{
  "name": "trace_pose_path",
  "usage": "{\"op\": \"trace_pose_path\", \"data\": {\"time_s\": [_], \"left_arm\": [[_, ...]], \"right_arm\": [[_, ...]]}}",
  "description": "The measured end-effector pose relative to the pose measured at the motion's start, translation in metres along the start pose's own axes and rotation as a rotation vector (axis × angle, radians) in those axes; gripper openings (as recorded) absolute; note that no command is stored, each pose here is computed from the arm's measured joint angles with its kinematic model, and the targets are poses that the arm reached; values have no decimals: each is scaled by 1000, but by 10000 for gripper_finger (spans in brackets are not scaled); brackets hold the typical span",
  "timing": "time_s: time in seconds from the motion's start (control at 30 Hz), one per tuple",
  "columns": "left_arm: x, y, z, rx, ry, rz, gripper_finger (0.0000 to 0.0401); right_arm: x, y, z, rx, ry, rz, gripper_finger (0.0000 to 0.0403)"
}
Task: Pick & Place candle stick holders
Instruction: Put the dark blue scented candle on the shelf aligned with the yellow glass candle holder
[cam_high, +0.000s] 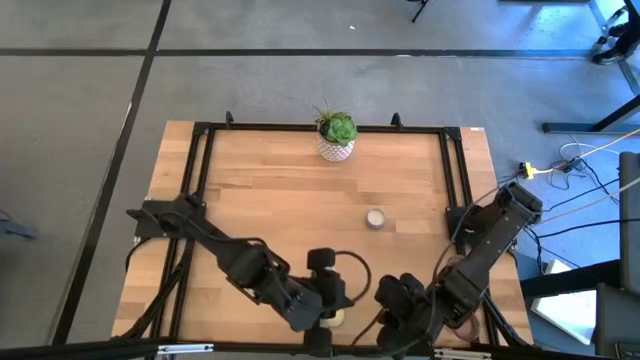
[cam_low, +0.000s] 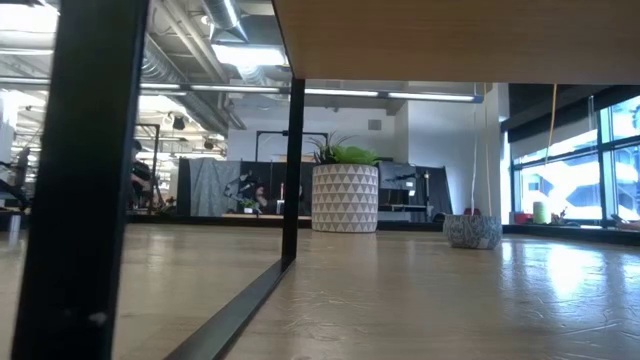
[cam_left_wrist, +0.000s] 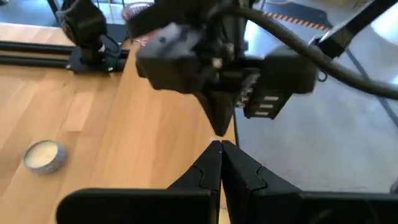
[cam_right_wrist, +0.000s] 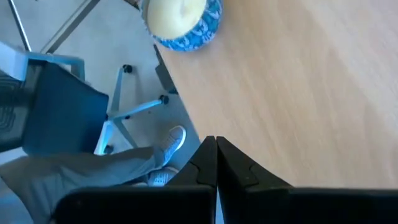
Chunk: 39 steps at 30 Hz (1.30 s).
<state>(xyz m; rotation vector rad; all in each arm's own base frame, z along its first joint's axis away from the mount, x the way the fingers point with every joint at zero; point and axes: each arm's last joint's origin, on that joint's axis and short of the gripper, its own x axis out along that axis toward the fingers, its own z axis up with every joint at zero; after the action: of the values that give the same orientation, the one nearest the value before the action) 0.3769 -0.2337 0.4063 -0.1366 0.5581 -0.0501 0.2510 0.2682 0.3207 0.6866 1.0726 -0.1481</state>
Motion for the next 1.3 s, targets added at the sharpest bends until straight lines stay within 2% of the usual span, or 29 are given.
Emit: {"op": "trace_pose_path", "data": {"time_s": [0.17, 0.4, 0.5, 0.63, 0.77, 0.9, 1.3], "left_arm": [[1, -9, -5, 2, 1, -16, 2], [-4, -17, -6, -3, -39, 17, 2], [-16, -19, -4, -40, -101, 96, 3], [-42, -20, 6, -83, -259, 237, 3], [-54, -21, 9, -89, -322, 323, 3], [-64, -22, 10, -97, -344, 330, 3], [-71, -33, 4, -84, -362, 345, 3]], "right_arm": [[-1, -1, -2, 8, -28, -23, 0], [-1, -2, 0, 4, -83, -32, 0], [0, -1, 5, -19, -112, -26, 0], [3, 0, 15, -41, -130, -4, 0], [17, 6, 27, -80, -94, 58, 0], [29, 9, 32, -99, -51, 90, 0], [51, 6, 38, -97, -14, 54, 0]]}}
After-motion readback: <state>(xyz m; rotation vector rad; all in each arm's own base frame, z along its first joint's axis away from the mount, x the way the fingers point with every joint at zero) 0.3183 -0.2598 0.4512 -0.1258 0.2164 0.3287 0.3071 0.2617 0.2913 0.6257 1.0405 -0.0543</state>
